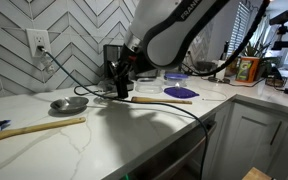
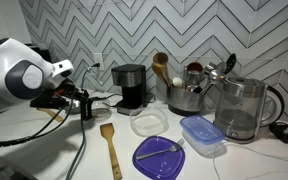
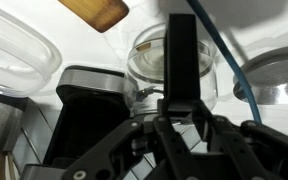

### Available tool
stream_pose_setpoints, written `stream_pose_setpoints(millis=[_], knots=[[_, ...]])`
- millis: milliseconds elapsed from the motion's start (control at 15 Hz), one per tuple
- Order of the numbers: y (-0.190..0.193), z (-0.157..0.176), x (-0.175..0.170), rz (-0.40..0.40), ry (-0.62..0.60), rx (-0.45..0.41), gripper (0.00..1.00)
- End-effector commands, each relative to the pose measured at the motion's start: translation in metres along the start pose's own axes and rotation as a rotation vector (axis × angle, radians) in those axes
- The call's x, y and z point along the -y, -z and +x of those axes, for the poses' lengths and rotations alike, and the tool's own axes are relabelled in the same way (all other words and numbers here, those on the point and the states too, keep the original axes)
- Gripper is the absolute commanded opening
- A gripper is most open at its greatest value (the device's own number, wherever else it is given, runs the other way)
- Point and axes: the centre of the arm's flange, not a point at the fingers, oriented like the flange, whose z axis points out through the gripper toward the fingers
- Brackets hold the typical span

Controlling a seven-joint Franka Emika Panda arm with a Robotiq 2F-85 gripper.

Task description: Move the coffee pot to the counter

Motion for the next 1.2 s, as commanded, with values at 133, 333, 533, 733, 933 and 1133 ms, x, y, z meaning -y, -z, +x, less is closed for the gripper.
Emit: stream_pose_setpoints(millis=[133,333,533,733,933,1133], knots=[[-0.01,-0.001,-0.008,0.06,-0.004,-0.021,0.07],[-0.017,0.001,-0.006,0.079,-0.006,-0.041,0.07],[-0.023,0.001,-0.007,0.079,-0.001,-0.052,0.07],[-0.03,0.003,-0.009,0.077,-0.005,-0.077,0.07],[-0.038,0.004,-0.011,0.081,-0.008,-0.095,0.07],[-0.047,0.004,-0.011,0.095,-0.009,-0.123,0.07]])
